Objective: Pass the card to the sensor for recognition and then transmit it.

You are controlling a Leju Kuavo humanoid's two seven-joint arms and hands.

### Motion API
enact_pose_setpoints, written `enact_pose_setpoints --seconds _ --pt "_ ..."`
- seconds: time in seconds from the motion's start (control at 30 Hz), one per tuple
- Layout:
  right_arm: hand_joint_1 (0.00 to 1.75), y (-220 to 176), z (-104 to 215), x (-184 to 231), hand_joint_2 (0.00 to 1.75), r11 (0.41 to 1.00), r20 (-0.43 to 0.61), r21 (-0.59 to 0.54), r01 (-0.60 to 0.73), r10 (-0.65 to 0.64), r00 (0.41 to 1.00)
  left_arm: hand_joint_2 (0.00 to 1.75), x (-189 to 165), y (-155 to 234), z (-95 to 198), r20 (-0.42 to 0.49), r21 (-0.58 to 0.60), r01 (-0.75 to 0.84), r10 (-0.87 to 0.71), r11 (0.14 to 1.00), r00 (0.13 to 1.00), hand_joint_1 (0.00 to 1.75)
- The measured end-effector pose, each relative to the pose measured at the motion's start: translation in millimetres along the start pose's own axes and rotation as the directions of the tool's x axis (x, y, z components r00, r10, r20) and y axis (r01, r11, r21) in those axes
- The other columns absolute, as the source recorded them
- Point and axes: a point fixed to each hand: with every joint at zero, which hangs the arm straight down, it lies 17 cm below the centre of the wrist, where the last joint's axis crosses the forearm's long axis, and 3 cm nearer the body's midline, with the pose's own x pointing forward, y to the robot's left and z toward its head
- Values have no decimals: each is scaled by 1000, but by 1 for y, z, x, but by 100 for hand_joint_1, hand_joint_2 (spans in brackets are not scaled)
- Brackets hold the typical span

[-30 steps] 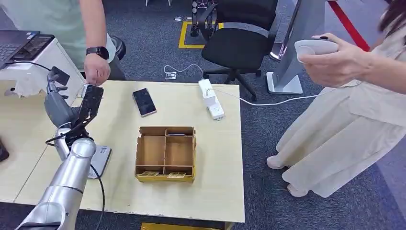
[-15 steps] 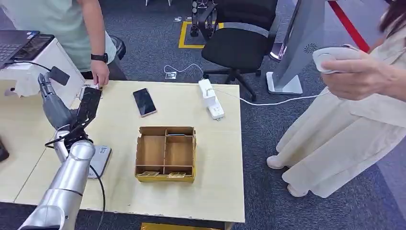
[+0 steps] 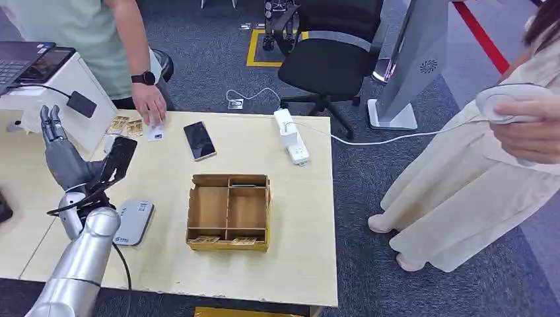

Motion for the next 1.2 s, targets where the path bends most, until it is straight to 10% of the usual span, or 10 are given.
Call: enact_pose_setpoints --seconds 1.2 --pt "0 -14 -3 -8 0 999 1 -34 19 -19 1000 175 10 11 112 298 -321 268 -172 908 939 0"
